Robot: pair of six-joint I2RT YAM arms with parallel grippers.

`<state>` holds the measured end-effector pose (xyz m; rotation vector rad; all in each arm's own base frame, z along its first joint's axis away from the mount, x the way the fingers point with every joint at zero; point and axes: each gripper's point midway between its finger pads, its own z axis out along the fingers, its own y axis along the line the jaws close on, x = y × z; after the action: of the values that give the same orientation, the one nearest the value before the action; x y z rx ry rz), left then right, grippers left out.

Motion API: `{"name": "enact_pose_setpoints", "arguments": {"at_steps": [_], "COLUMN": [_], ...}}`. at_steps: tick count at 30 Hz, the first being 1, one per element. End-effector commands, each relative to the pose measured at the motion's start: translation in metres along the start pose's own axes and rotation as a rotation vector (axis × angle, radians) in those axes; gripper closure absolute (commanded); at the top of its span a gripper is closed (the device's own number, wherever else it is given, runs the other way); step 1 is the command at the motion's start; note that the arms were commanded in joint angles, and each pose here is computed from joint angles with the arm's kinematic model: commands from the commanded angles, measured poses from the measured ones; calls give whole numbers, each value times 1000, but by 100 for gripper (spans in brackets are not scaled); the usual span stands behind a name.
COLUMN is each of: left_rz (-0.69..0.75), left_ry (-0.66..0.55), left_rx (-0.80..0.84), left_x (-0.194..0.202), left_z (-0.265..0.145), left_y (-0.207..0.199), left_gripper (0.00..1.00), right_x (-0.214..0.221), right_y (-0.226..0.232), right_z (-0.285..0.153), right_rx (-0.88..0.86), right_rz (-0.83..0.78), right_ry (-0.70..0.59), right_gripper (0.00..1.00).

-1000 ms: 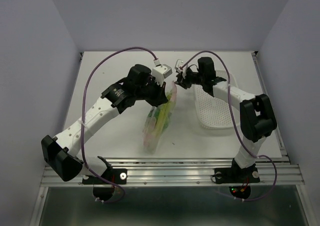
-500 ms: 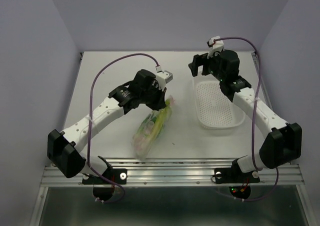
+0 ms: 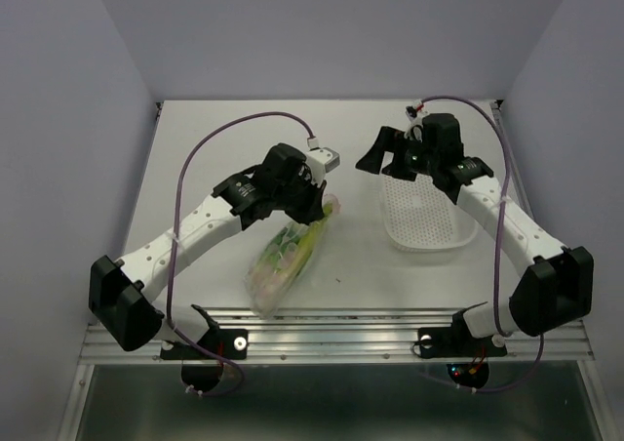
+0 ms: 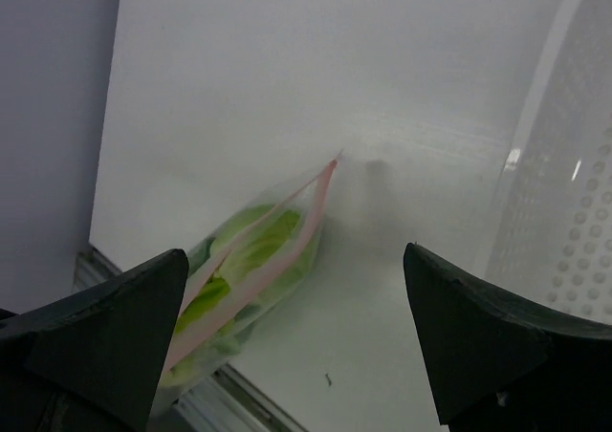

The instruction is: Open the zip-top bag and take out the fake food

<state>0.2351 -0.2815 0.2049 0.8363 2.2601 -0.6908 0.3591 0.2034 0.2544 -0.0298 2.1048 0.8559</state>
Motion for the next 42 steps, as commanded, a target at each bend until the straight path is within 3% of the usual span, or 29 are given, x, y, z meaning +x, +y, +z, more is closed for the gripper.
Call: {"name": "enact_pose_setpoints", "arguments": {"at_steps": [1, 13, 32, 36, 42], "left_rz": [51, 66, 72, 72, 73], "left_ry": [-92, -135, -160, -160, -171], "left_rx": [11, -5, 20, 18, 23], "left_x": [-19, -20, -18, -18, -19], "left_z": [-26, -39, -44, -45, -47], "left_y": [-10, -11, -17, -17, -18], "left_gripper": [100, 100, 100, 100, 100], "right_x": [33, 68, 109, 112, 118], "right_y": [27, 11, 25, 31, 32], "right_z": [0, 16, 60, 65, 67], "right_rx": [-111, -54, -60, -69, -72], "right_rz": [174, 335, 332, 314, 332], "right_ry": [246, 394, 518, 525, 529], "right_gripper": [0, 0, 1, 7, 32]}}
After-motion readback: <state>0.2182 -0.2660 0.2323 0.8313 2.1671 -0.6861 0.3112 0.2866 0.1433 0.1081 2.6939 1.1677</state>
